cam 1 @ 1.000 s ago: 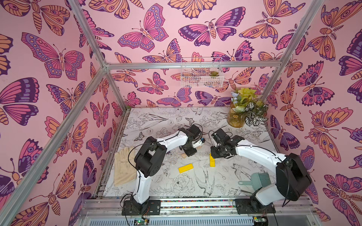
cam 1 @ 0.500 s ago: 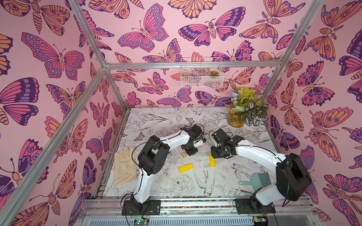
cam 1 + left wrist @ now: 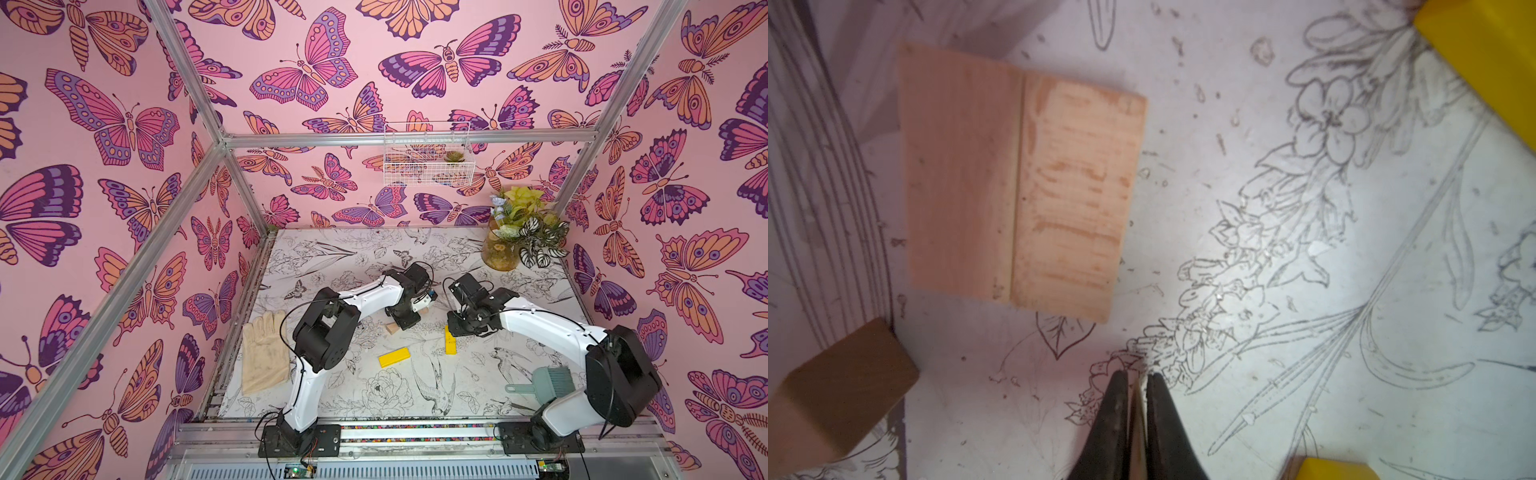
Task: Assemble a small pinwheel with building blocks
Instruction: Assemble the building block at the center of the board.
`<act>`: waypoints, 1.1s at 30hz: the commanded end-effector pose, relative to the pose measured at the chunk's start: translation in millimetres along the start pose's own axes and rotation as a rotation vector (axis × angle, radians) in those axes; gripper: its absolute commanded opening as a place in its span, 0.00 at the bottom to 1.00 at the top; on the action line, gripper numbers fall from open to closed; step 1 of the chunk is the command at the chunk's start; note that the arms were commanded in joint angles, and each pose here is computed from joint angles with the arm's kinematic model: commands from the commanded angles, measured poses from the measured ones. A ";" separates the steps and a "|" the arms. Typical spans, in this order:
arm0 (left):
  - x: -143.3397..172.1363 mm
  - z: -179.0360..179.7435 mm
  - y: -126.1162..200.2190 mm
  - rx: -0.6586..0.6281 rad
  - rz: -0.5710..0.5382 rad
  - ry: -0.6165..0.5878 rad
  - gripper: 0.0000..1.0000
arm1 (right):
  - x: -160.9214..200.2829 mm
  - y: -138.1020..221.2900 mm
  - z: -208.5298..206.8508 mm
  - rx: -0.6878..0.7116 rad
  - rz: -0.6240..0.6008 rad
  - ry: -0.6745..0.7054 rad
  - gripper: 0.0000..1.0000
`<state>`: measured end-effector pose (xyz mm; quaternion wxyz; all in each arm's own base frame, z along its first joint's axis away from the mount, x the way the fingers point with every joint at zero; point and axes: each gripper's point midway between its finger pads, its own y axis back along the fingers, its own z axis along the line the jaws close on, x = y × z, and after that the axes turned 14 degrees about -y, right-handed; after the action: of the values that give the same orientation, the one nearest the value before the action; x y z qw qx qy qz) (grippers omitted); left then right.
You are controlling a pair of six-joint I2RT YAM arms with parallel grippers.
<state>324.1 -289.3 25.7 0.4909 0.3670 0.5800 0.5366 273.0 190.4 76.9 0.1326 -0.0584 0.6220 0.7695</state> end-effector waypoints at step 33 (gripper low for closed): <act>32.5 -9.5 18.4 0.069 -0.023 0.294 0.63 | -1.5 10.4 -0.5 -0.007 -0.010 -0.005 0.41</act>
<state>313.7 -260.4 49.6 0.4241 0.2883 0.6466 0.5647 270.1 188.4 79.8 0.1311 -0.0573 0.6234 0.7687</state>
